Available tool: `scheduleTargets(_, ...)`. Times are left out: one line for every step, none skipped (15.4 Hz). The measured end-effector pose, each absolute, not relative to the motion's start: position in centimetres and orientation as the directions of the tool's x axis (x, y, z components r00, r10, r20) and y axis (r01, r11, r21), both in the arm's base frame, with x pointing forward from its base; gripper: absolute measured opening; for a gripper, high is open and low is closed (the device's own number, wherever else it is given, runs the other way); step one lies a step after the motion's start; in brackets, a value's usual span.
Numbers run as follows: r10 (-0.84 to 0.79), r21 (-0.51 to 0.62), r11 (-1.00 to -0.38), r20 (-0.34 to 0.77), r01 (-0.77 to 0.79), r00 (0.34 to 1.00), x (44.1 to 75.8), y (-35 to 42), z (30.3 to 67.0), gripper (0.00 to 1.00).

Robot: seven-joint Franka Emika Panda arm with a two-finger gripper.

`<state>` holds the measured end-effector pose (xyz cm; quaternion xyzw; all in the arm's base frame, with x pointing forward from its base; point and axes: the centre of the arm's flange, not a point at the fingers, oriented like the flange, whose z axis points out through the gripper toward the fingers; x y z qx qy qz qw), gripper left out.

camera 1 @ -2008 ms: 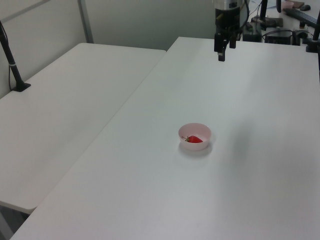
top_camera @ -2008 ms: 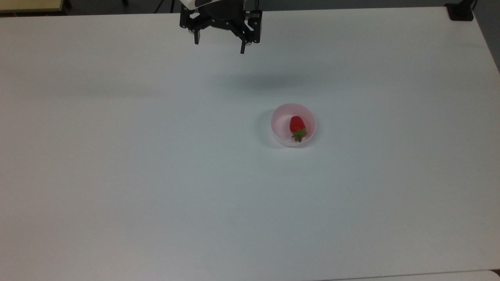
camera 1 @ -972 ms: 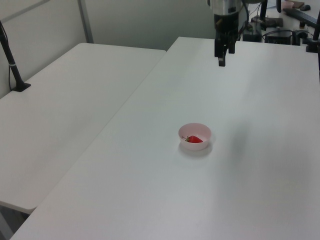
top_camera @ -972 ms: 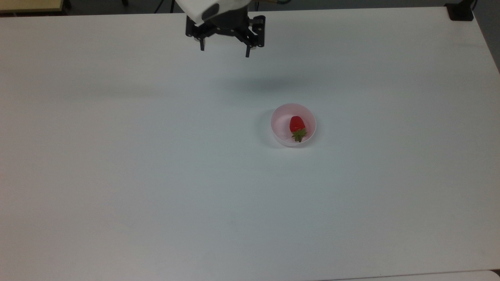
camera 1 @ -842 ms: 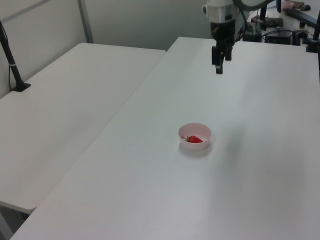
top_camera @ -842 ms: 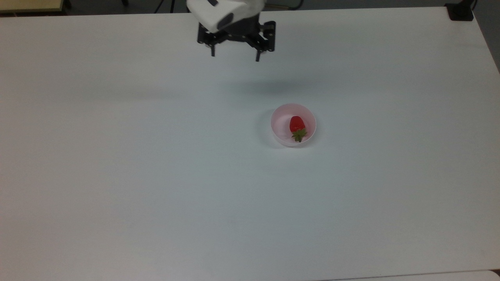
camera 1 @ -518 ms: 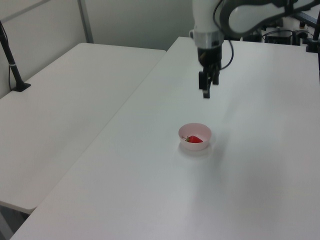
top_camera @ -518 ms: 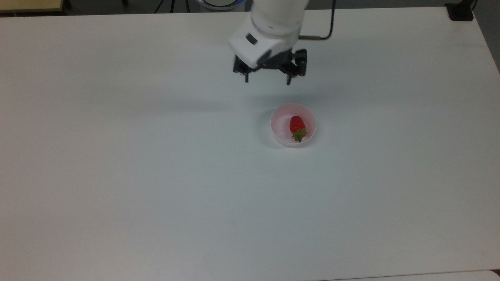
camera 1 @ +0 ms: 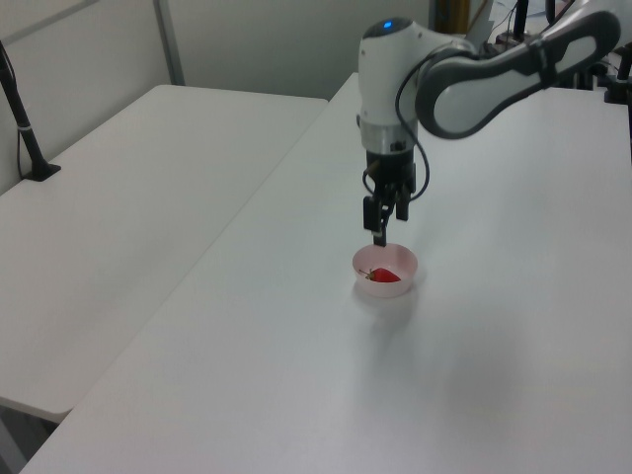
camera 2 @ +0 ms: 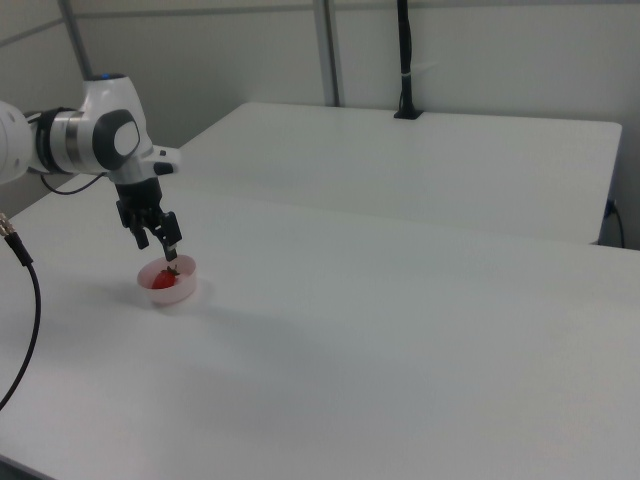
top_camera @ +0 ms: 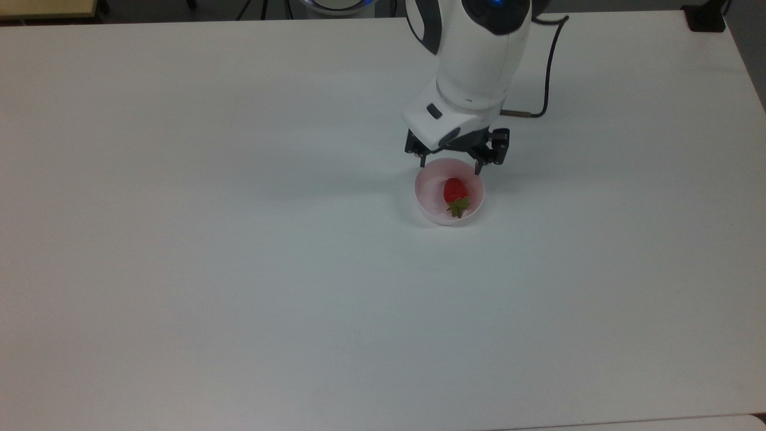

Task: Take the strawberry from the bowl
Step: 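Move the gripper over the pink bowl holding the red strawberry, then lower the open gripper into the bowl around the strawberry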

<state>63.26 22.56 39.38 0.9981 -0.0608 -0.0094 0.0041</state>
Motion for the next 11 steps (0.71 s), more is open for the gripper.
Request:
scheduleTargets(-0.12,0.01,-0.993,-0.022,-0.119,0.993,63.4,23.1,38.0,0.92)
scheduleTargets(-0.12,0.01,-0.993,-0.025,-0.12,0.992,63.5,23.4,37.1,0.92)
scheduleTargets(-0.123,0.012,-0.992,-0.029,-0.122,0.992,63.6,23.5,36.5,0.91)
scheduleTargets(-0.124,0.014,-0.992,-0.035,-0.124,0.992,63.7,23.5,35.9,0.91)
scheduleTargets(-0.124,0.017,-0.992,-0.041,-0.124,0.991,63.7,23.5,35.4,0.91)
scheduleTargets(-0.125,0.019,-0.992,-0.046,-0.124,0.991,63.7,23.5,35.0,0.9)
scheduleTargets(-0.125,0.02,-0.992,-0.048,-0.125,0.991,63.8,23.5,34.7,0.85)
scheduleTargets(-0.126,0.019,-0.992,-0.047,-0.126,0.991,63.8,23.5,34.3,0.84)
scheduleTargets(-0.128,0.021,-0.992,-0.05,-0.127,0.991,63.9,23.4,33.9,0.84)
scheduleTargets(-0.13,0.024,-0.991,-0.055,-0.129,0.99,64.0,23.3,33.4,0.85)
scheduleTargets(-0.131,0.027,-0.991,-0.057,-0.129,0.99,64.1,23.2,32.9,0.84)
